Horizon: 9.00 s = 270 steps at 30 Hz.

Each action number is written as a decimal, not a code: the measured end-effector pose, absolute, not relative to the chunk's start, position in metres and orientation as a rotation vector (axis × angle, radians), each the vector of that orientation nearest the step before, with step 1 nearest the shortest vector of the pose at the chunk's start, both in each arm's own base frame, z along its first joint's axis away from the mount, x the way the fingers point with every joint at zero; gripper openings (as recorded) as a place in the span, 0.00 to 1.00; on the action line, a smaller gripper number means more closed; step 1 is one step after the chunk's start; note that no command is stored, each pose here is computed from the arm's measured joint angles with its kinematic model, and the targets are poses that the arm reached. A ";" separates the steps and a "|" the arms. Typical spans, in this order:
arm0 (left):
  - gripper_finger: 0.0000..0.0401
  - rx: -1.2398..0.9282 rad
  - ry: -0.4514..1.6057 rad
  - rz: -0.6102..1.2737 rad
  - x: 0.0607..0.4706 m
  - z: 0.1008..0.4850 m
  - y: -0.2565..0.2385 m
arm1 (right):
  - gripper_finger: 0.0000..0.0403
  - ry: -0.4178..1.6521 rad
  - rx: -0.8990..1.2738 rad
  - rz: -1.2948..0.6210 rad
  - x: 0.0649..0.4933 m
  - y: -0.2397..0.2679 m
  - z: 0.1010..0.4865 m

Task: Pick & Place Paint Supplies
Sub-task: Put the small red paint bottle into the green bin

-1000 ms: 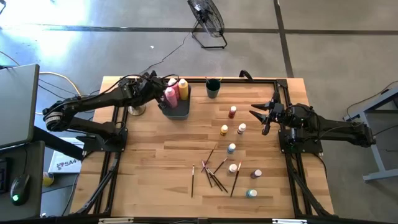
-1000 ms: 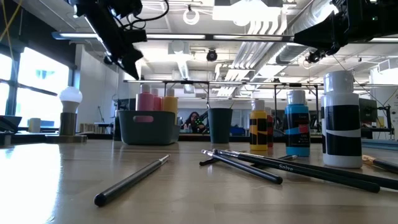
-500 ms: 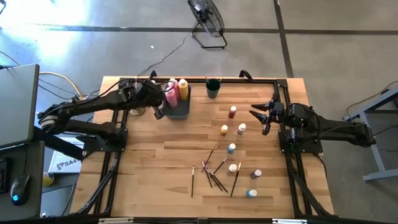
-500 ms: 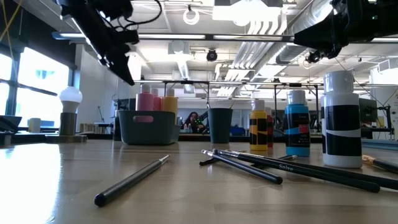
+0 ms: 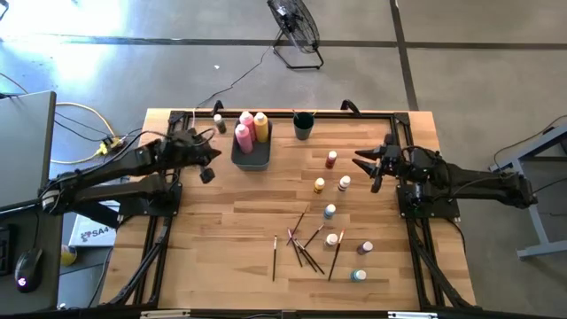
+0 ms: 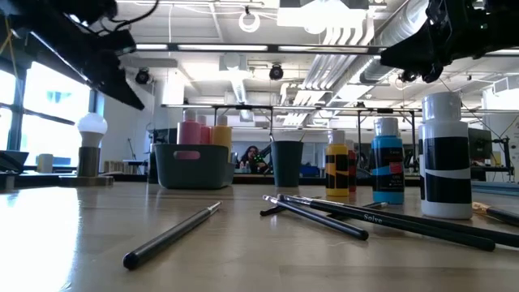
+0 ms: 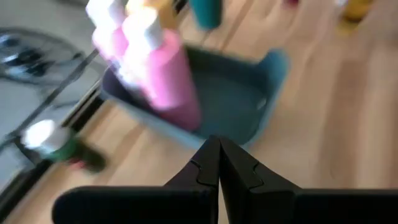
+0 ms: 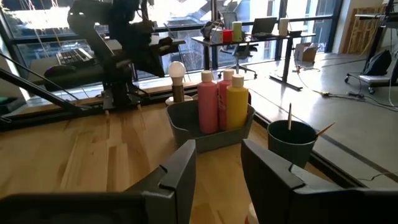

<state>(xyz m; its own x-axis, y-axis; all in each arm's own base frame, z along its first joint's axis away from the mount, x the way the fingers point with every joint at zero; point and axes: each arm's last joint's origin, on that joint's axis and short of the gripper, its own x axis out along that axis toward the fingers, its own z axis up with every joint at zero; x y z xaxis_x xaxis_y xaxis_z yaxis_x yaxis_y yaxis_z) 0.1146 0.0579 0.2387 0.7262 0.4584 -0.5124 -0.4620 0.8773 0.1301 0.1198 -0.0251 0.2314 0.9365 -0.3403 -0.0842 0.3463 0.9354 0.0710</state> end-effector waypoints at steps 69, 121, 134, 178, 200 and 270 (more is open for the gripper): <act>0.00 0.014 0.379 0.251 0.154 0.227 0.068 | 0.01 0.223 0.239 -0.347 0.157 -0.030 0.207; 0.00 0.009 0.380 0.251 0.154 0.227 0.068 | 0.58 0.691 0.481 -0.729 0.237 -0.090 0.199; 0.00 0.010 0.380 0.253 0.154 0.227 0.068 | 0.58 0.736 0.516 -0.700 0.237 -0.094 0.192; 0.00 0.010 0.381 0.255 0.154 0.227 0.068 | 0.58 0.735 0.475 -0.750 0.236 -0.095 0.192; 0.00 0.009 0.381 0.253 0.154 0.227 0.068 | 0.58 0.737 0.477 -0.746 0.236 -0.095 0.192; 0.00 0.011 0.388 0.251 0.154 0.226 0.068 | 0.35 0.755 0.481 -0.754 0.247 -0.099 0.175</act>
<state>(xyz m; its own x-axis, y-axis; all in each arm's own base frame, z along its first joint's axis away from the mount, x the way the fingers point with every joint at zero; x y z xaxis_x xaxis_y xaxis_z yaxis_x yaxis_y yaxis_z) 0.1539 0.0681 0.2264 0.8951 0.2445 -0.3730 -0.2404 0.9689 0.0581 0.2466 -0.0987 0.1751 0.4926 -0.4314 -0.7558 0.7550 0.6438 0.1246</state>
